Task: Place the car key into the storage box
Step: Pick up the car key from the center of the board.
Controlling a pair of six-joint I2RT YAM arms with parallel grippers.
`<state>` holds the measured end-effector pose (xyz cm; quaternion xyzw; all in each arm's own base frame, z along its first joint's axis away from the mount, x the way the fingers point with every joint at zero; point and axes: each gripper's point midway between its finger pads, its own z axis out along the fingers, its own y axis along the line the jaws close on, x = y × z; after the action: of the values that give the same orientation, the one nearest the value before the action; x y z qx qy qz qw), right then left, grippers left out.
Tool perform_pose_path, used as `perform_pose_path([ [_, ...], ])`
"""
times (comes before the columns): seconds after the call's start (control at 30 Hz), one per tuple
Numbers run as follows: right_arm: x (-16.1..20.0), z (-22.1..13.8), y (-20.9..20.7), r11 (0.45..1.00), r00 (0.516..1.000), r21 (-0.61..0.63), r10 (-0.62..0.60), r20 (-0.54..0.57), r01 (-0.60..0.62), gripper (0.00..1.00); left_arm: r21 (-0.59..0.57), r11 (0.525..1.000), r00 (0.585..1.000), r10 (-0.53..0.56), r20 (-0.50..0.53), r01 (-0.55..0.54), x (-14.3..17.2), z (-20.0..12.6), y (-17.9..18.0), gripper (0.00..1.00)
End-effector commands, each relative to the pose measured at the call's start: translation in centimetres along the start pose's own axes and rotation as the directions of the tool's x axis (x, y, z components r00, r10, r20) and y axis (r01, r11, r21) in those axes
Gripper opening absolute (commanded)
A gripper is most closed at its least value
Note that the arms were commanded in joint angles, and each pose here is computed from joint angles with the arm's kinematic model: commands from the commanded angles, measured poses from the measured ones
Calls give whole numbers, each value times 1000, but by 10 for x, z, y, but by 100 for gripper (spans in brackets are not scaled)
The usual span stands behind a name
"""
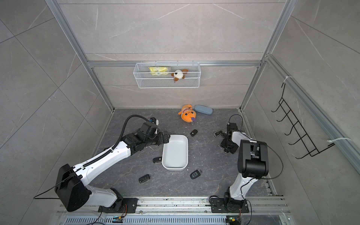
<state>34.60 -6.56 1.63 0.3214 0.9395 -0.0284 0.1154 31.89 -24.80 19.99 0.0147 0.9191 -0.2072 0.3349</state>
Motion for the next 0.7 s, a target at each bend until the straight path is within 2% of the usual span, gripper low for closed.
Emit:
perform_pose_path([
  [0.0, -3, -5, 4, 1000, 1000, -26, -4, 7, 4, 45, 42, 999, 999, 6, 45, -8, -11, -12, -7, 100],
  [0.3, 0, -37, 22, 995, 998, -91, -32, 56, 37, 38, 55, 998, 999, 2, 48, -5, -12, -12, -9, 100],
  [0.5, 12, -73, 60, 981, 987, -143, -118, 108, 133, 35, 63, 998, 999, -13, 52, 9, -14, -11, -8, 100],
  [0.67, 34, -107, 108, 950, 961, -181, -224, 163, 252, 36, 36, 999, 998, -31, 60, 29, -14, -12, 0, 100],
])
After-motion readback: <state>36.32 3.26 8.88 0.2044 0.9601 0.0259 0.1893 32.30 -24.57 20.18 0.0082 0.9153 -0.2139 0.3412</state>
